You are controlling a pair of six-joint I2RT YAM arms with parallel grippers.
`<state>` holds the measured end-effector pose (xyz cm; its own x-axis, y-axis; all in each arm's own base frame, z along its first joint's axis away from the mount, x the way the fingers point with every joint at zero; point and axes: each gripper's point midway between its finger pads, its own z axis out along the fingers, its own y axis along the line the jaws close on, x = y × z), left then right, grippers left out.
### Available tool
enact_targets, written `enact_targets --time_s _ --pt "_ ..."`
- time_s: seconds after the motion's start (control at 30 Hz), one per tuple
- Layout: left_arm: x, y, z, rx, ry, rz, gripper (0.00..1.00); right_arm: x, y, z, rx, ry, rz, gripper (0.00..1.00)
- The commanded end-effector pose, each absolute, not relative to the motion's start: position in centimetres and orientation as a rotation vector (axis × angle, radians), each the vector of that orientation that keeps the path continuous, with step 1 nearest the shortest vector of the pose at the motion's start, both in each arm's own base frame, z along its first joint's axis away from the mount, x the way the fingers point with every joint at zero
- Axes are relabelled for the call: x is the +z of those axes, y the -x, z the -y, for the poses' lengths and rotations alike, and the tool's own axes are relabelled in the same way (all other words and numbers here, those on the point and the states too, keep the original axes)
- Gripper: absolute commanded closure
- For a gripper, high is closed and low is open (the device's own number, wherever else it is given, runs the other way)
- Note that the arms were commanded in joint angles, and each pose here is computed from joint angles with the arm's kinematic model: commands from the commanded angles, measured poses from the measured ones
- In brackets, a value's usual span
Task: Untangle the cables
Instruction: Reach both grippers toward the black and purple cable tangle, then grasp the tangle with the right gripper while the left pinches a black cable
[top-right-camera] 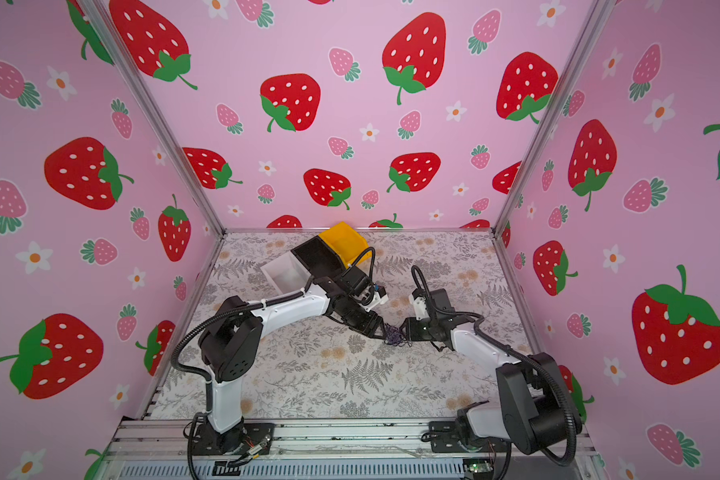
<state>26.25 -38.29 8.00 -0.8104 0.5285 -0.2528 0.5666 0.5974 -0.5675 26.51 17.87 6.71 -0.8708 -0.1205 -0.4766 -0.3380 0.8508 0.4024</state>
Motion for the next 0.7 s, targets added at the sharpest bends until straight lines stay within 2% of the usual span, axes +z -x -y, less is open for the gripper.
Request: enact_targets --time_s 0.0,0.47,0.67 --pt "8.6 -26.2 39.1 -1.06 -1.0 -2.759 0.35 8.9 -27.3 -17.2 0.599 0.308 -2.544 0.59" --pt "6.7 -26.9 40.1 -1.086 -0.979 -2.858 0.43 6.5 -25.7 -17.8 0.553 0.393 -2.639 0.58" --pt "6.6 -27.9 40.5 -1.085 -0.954 -2.871 0.55 6.3 -25.7 -17.5 0.539 0.373 -2.644 0.6"
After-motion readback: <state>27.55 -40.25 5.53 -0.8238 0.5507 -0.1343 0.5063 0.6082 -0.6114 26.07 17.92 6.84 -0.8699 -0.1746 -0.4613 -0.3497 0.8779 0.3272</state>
